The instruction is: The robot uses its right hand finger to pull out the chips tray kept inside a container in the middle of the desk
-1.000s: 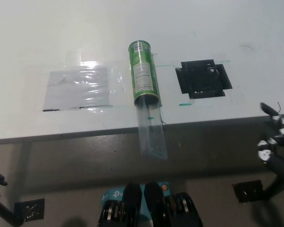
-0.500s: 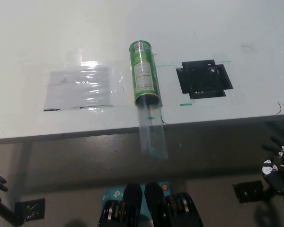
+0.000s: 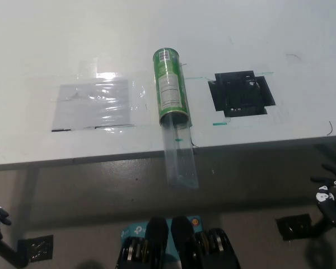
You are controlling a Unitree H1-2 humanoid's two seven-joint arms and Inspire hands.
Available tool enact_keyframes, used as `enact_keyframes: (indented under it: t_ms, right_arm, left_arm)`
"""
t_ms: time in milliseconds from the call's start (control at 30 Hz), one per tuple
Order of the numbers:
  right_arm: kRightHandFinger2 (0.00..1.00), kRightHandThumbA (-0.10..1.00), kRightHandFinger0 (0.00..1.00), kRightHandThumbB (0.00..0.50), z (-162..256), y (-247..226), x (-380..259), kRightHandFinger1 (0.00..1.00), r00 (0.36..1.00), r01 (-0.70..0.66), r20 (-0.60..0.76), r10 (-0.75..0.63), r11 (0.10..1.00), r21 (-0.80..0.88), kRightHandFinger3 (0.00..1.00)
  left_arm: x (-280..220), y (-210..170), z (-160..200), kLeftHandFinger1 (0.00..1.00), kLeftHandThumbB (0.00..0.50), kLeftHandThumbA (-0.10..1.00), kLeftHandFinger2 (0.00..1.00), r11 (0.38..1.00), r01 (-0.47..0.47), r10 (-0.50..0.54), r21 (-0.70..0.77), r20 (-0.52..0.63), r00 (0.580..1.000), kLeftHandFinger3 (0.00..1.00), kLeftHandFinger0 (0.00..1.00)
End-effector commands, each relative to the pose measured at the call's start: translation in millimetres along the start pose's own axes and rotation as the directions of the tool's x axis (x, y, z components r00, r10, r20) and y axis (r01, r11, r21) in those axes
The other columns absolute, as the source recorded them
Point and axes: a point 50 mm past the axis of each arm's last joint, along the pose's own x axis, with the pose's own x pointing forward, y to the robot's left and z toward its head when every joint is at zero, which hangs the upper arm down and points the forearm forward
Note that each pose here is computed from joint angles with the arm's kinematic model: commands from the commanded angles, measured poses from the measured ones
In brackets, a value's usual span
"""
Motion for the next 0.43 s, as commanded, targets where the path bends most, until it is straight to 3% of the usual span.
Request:
enact_keyframes:
  t_ms: [0, 167, 400]
  right_arm:
    - [0.55, -0.1, 0.0, 0.21, 12.3, -1.9, 6.8, 0.0, 0.999, 0.022, 0.035, -0.022, 1.0, 0.004, 0.78]
    - [0.58, -0.1, 0.0, 0.187, 9.8, -4.4, 5.1, 0.0, 1.0, 0.025, 0.014, -0.025, 1.0, 0.004, 0.8]
    - [0.54, -0.1, 0.0, 0.192, 8.2, -6.3, 1.5, 0.0, 1.0, 0.029, -0.001, -0.029, 0.999, 0.019, 0.78]
  left_arm:
    - [1.1, 4.8, 7.7, 0.26, 0.0, -0.1, 0.38, 0.999, -0.011, 0.01, 0.032, 0.039, 0.999, 0.65, 0.2]
    - [0.2, 3.9, 5.2, 0.27, 0.001, -0.1, 0.39, 0.999, -0.008, 0.007, 0.032, 0.029, 1.0, 0.66, 0.21]
    - [-3.5, 1.8, 3.1, 0.23, 0.009, -0.1, 0.36, 0.999, -0.004, 0.004, 0.032, 0.019, 1.0, 0.64, 0.17]
